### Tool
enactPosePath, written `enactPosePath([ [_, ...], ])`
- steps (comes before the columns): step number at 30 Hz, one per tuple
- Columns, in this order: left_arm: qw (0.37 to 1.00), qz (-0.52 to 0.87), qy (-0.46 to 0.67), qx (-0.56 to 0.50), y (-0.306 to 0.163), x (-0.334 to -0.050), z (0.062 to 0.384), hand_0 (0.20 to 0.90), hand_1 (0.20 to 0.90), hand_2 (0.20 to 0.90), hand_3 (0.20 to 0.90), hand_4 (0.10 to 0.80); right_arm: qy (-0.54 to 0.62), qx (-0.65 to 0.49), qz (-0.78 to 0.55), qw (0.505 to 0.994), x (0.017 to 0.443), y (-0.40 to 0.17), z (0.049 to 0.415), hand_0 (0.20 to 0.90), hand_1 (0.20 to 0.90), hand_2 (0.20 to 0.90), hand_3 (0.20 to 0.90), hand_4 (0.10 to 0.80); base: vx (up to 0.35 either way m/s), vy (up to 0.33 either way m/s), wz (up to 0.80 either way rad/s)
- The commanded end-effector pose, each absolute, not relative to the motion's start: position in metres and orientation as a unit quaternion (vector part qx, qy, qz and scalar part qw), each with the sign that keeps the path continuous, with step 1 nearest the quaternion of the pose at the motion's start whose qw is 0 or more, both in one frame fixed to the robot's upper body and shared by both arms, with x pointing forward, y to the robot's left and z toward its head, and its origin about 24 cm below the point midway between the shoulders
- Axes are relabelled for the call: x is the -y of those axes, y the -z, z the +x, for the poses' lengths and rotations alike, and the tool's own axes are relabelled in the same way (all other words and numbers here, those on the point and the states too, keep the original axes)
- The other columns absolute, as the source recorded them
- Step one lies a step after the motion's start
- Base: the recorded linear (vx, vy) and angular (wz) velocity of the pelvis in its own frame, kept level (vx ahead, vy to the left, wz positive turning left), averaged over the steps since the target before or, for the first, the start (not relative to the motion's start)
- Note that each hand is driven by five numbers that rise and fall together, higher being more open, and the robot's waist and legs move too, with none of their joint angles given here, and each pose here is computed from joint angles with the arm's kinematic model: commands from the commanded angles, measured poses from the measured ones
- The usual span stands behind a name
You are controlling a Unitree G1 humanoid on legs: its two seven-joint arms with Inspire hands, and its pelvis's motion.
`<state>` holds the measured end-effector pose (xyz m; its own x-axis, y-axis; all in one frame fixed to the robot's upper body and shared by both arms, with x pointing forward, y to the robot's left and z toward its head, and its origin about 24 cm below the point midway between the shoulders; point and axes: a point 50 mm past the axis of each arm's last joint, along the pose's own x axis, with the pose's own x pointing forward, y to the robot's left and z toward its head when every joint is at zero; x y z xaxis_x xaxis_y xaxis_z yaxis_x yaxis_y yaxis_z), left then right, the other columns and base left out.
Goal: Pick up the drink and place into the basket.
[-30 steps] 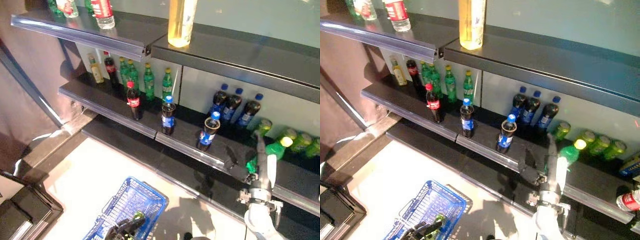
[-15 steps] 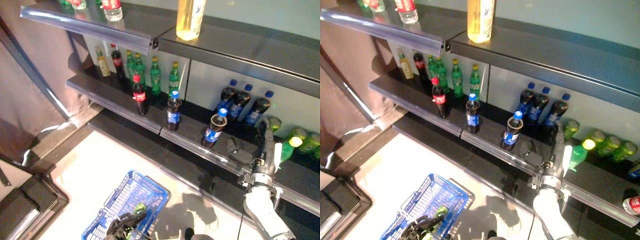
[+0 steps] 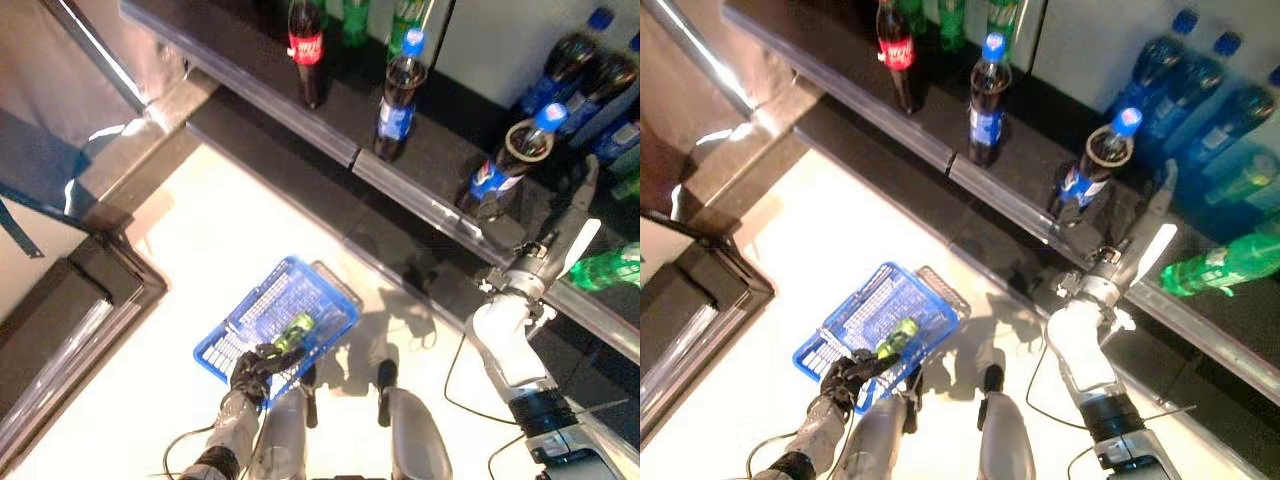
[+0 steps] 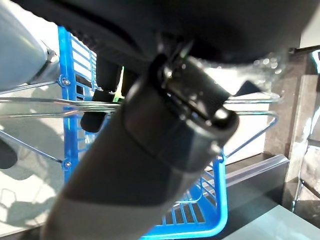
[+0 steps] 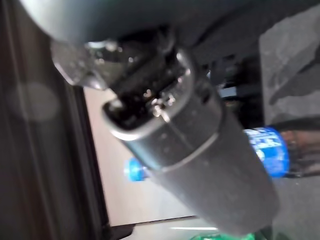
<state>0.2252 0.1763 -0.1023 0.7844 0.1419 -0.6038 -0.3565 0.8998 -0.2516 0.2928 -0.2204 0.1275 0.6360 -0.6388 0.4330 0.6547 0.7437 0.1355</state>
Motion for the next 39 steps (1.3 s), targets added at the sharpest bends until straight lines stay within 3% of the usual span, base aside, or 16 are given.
enactPosePath([
  [1, 0.901, -0.144, -0.179, -0.367, 0.129, -0.196, 0.170, 0.300, 0.300, 0.300, 0.200, 0.100, 0.368, 0.360, 0.035, 0.857, 0.222, -0.181, 0.291, 0.900, 0.900, 0.900, 0.900, 0.800, -0.044, 0.015, -0.02],
  [16, 0.914, -0.187, -0.163, -0.320, 0.111, -0.184, 0.204, 0.300, 0.300, 0.300, 0.200, 0.100, 0.365, 0.397, 0.091, 0.837, 0.229, -0.231, 0.315, 0.900, 0.900, 0.900, 0.900, 0.800, 0.007, -0.004, 0.00],
  [35, 0.914, -0.198, -0.149, -0.321, 0.108, -0.184, 0.207, 0.300, 0.300, 0.300, 0.200, 0.100, 0.388, 0.416, 0.108, 0.815, 0.255, -0.290, 0.332, 0.900, 0.900, 0.900, 0.900, 0.800, 0.043, 0.000, 0.06],
  [36, 0.914, -0.198, -0.149, -0.321, 0.108, -0.184, 0.207, 0.300, 0.300, 0.300, 0.200, 0.100, 0.390, 0.416, 0.109, 0.814, 0.255, -0.290, 0.332, 0.775, 0.775, 0.775, 0.755, 0.655, 0.016, -0.005, 0.03],
  [37, 0.914, -0.199, -0.150, -0.321, 0.107, -0.185, 0.208, 0.300, 0.300, 0.300, 0.200, 0.100, 0.395, 0.416, 0.116, 0.811, 0.259, -0.292, 0.333, 0.599, 0.599, 0.599, 0.549, 0.449, 0.008, -0.006, 0.03],
  [38, 0.914, -0.199, -0.150, -0.320, 0.107, -0.186, 0.208, 0.300, 0.300, 0.300, 0.200, 0.100, 0.396, 0.416, 0.119, 0.810, 0.261, -0.294, 0.333, 0.378, 0.378, 0.378, 0.291, 0.191, 0.000, 0.000, 0.00],
  [39, 0.915, -0.199, -0.148, -0.319, 0.107, -0.187, 0.208, 0.300, 0.300, 0.300, 0.200, 0.100, 0.399, 0.418, 0.118, 0.808, 0.264, -0.298, 0.333, 0.300, 0.300, 0.300, 0.200, 0.100, 0.000, 0.000, 0.00],
])
